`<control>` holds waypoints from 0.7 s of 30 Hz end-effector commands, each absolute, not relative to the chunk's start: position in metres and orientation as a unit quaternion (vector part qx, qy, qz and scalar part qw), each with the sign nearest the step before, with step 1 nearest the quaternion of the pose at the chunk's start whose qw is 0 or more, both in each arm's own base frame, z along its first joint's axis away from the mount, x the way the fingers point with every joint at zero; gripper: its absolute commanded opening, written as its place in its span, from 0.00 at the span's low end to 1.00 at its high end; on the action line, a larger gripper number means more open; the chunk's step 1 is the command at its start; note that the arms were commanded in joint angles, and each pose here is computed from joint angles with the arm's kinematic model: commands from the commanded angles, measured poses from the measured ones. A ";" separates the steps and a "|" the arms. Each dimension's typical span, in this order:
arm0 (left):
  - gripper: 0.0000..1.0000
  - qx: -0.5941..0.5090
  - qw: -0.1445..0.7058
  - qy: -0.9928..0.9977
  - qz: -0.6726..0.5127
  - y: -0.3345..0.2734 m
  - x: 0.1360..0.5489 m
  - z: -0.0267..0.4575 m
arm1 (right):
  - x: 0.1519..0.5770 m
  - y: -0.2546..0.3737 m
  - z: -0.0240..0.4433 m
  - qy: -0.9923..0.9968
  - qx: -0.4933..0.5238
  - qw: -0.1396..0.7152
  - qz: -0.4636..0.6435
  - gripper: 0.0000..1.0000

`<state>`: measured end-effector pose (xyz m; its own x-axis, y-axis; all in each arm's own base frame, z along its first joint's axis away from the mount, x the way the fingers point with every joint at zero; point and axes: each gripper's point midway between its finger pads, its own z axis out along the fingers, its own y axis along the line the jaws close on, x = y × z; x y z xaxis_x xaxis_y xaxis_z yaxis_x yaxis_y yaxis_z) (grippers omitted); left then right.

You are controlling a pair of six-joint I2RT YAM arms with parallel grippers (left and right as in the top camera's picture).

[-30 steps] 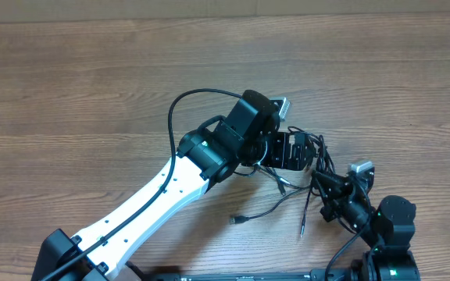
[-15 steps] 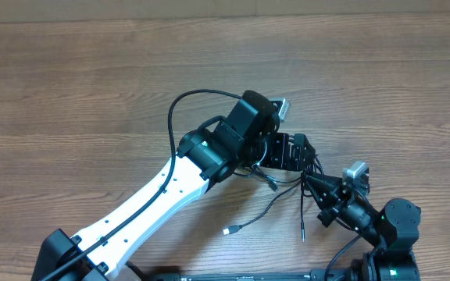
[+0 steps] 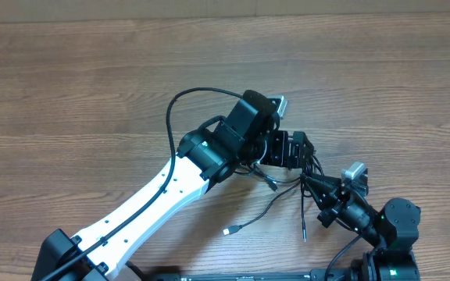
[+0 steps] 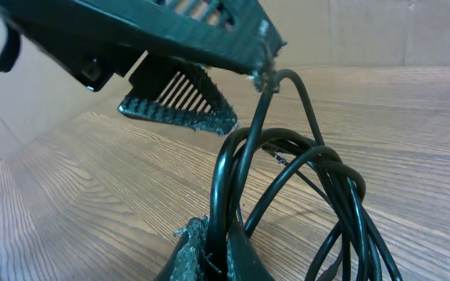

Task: Untangle cables

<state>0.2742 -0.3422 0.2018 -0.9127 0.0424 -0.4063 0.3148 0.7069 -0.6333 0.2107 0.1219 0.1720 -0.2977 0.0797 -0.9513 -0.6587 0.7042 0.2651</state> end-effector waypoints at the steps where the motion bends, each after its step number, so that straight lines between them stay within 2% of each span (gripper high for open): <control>1: 0.99 0.084 0.238 0.906 -0.340 -0.331 0.289 0.216 | 0.209 0.123 0.173 0.729 -0.208 0.562 0.330 0.04; 9: 0.99 0.095 0.211 0.907 -0.353 -0.334 0.277 0.213 | 0.209 0.123 0.173 0.729 -0.208 0.562 0.330 0.04; 10: 0.95 0.098 0.208 0.905 -0.358 -0.336 0.276 0.214 | 0.209 0.123 0.173 0.729 -0.208 0.562 0.330 0.04; 12: 0.73 0.106 0.197 0.902 -0.370 -0.340 0.271 0.216 | 0.210 0.123 0.172 0.730 -0.207 0.562 0.328 0.04; 13: 0.68 0.110 0.189 0.900 -0.378 -0.342 0.267 0.217 | 0.210 0.122 0.172 0.730 -0.206 0.563 0.327 0.04; 16: 0.69 0.126 0.163 0.892 -0.403 -0.349 0.256 0.221 | 0.210 0.122 0.172 0.731 -0.206 0.564 0.325 0.04; 21: 0.77 0.154 0.124 0.871 -0.449 -0.360 0.237 0.231 | 0.210 0.122 0.172 0.731 -0.206 0.564 0.325 0.04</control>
<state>0.2581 -0.3482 0.2040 -0.9293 0.0944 -0.3569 0.3270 0.6592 -0.6771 0.2104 0.1222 0.1718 -0.2918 0.0714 -0.9538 -0.6632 0.7035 0.2556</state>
